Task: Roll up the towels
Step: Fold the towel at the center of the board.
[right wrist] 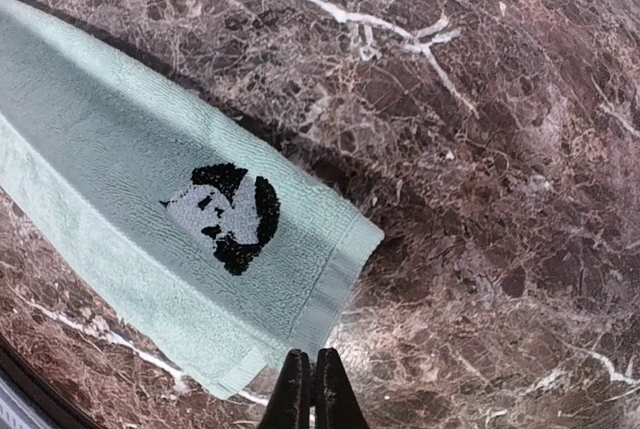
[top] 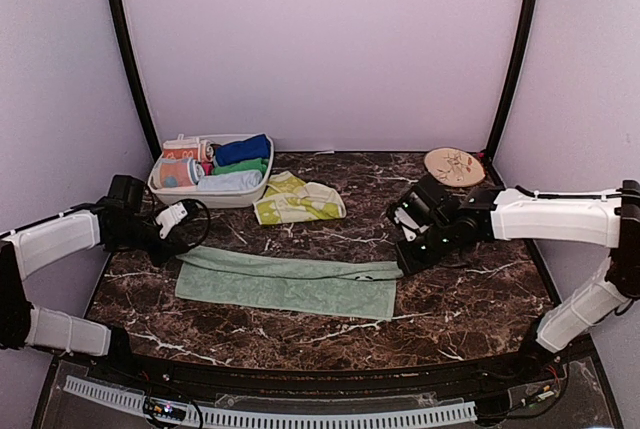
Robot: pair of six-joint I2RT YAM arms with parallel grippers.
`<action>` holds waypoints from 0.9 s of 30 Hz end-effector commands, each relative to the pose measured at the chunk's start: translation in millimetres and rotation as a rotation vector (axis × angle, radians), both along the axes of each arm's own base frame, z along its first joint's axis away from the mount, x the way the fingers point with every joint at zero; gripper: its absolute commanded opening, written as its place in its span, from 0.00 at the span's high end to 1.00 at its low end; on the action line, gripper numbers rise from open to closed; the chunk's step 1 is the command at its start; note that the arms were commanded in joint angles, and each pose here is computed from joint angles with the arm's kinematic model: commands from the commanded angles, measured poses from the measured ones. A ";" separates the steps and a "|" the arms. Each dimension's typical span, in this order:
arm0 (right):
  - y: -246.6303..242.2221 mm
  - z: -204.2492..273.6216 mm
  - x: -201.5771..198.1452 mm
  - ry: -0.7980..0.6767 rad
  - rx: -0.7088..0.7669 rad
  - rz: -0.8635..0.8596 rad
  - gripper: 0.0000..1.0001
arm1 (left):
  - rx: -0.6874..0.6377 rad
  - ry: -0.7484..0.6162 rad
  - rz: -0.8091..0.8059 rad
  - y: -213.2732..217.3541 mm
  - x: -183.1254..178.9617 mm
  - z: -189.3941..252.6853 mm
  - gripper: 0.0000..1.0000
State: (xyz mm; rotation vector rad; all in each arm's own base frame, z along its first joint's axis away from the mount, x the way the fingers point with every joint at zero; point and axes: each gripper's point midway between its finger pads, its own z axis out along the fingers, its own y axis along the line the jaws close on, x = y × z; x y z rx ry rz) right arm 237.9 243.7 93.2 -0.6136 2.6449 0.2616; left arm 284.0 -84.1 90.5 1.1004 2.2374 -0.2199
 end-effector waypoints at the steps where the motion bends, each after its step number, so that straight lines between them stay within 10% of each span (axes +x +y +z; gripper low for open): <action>1: -4.8 -6.0 -17.2 0.008 -0.025 -0.016 1.00 | -0.013 -0.059 0.007 0.7 -8.4 0.7 1.00; 16: 3.0 -35.1 -66.7 0.075 -0.039 0.032 0.97 | 0.065 -0.012 -0.006 12.8 -36.3 -21.9 0.75; 27: 23.4 -29.8 -101.5 0.124 0.018 0.135 0.69 | 0.138 -0.053 0.031 27.9 -39.7 -12.9 0.61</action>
